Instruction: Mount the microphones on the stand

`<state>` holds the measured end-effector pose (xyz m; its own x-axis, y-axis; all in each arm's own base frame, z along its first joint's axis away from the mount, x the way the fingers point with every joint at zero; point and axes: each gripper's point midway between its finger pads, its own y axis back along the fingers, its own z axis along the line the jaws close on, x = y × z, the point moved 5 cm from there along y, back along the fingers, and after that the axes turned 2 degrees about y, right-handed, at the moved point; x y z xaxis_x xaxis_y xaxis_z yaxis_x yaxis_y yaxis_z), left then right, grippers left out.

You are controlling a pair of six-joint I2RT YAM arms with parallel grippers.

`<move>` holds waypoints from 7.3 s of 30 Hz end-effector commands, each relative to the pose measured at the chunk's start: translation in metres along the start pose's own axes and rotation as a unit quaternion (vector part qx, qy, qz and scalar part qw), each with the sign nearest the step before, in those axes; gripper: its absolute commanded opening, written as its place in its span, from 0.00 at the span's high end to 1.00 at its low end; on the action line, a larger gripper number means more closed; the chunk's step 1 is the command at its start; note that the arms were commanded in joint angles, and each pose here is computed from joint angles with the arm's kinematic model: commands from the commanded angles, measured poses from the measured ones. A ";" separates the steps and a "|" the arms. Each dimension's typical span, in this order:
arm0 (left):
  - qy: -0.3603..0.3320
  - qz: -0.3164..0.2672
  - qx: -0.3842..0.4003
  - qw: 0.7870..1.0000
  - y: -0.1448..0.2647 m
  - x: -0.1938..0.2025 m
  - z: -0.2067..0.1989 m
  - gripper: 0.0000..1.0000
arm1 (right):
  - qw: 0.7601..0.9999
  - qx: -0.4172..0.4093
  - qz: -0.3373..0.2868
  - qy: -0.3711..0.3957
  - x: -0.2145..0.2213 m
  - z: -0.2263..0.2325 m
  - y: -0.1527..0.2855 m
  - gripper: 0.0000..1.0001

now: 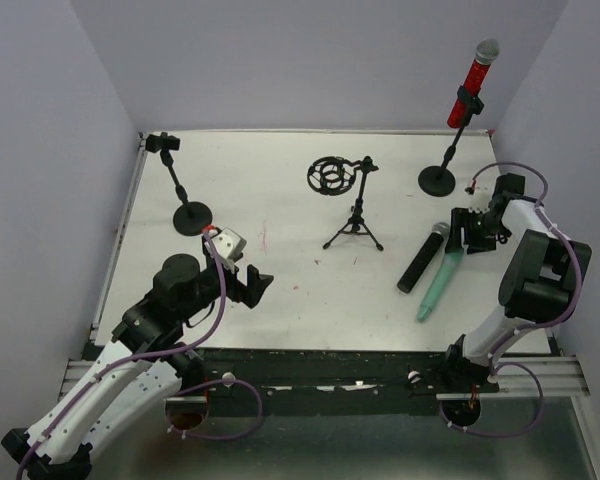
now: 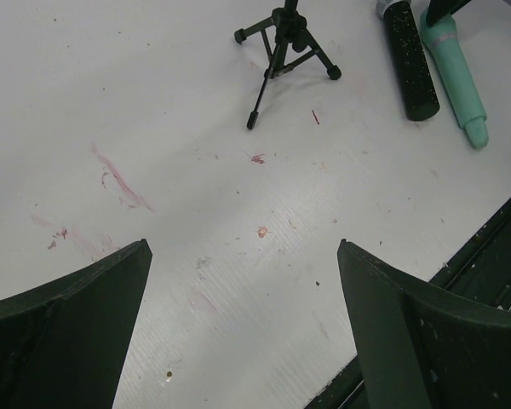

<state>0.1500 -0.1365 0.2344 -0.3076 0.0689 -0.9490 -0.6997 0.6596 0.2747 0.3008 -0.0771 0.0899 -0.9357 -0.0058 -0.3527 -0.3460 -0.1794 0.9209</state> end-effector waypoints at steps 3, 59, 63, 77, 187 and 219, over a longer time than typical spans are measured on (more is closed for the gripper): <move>-0.004 0.010 -0.012 1.000 0.000 0.004 0.005 0.01 | 1.000 -0.005 0.017 -0.001 0.000 0.000 -0.012 0.25; 0.001 -0.049 0.040 0.998 0.012 -0.014 -0.011 0.02 | 0.998 -0.019 -0.067 -0.009 -0.004 0.021 0.010 0.70; 0.032 -0.055 0.026 0.998 0.014 -0.017 -0.010 0.02 | 0.995 -0.028 -0.091 0.011 -0.009 0.026 0.024 0.73; 0.132 -0.106 0.282 0.944 0.005 -0.046 -0.087 0.01 | 0.969 -0.090 -0.212 0.089 -0.027 0.065 0.090 0.75; -0.022 -0.202 0.089 0.975 -0.128 -0.298 -0.049 1.00 | 0.794 -0.407 -0.382 0.239 -0.018 0.170 0.176 0.00; -0.013 -0.115 0.092 0.989 -0.167 -0.217 -0.036 1.00 | 0.796 -0.413 -0.375 0.234 -0.018 0.169 0.172 0.00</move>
<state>0.3178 -0.2914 0.3930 -0.1617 -0.0399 -0.9860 -0.6411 0.7639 0.0742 0.2447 0.0579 0.2804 -0.3011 0.0848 -0.9498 -0.4489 -0.8914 0.0627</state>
